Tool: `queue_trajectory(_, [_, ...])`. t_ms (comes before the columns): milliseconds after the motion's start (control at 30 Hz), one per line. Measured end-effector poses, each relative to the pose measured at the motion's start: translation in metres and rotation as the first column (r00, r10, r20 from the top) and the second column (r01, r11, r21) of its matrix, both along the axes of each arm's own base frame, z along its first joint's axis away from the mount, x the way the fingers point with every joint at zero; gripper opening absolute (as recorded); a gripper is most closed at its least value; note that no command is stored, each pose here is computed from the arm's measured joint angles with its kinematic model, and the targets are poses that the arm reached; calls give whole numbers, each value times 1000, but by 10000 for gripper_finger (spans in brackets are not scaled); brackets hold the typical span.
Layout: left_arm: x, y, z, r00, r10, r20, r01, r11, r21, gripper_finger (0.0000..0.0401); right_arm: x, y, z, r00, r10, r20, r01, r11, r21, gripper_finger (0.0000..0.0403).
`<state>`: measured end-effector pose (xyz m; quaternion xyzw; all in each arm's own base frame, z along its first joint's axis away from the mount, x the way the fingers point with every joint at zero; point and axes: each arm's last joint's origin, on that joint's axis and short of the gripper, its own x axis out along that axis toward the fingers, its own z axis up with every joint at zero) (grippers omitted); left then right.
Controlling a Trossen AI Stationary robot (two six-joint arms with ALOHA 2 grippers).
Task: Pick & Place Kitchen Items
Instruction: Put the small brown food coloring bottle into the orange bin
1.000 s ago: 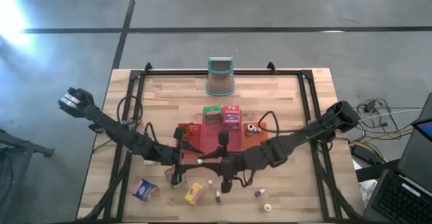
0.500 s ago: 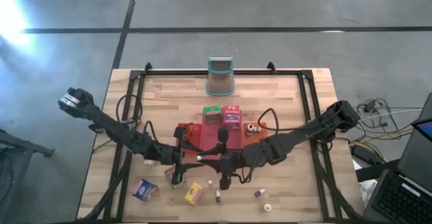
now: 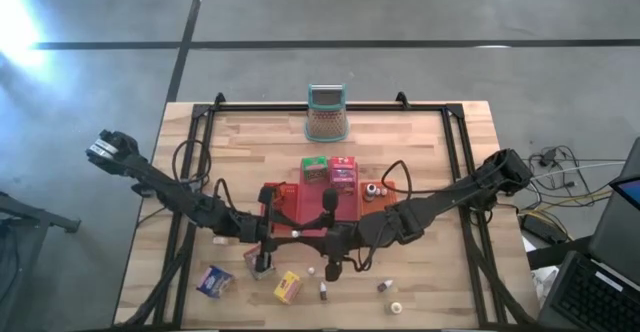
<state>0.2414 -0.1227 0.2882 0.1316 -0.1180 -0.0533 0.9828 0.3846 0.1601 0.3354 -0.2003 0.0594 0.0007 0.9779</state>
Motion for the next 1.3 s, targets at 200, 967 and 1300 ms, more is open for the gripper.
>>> queue_trajectory(200, [0,0,0,1000,-2,-9,1,1000,-10,93,0,0,-1,1000,0,-10,0,1000,0,69])
queue_trajectory(967, [-1,10,-16,762,44,-646,-172,976,-136,92,-48,-4,-10,907,-62,-417,168,960,224,165])
queue_trajectory(1300, [2,25,-14,642,17,-766,-292,930,-224,92,-27,0,-31,907,-61,-416,156,967,199,140])
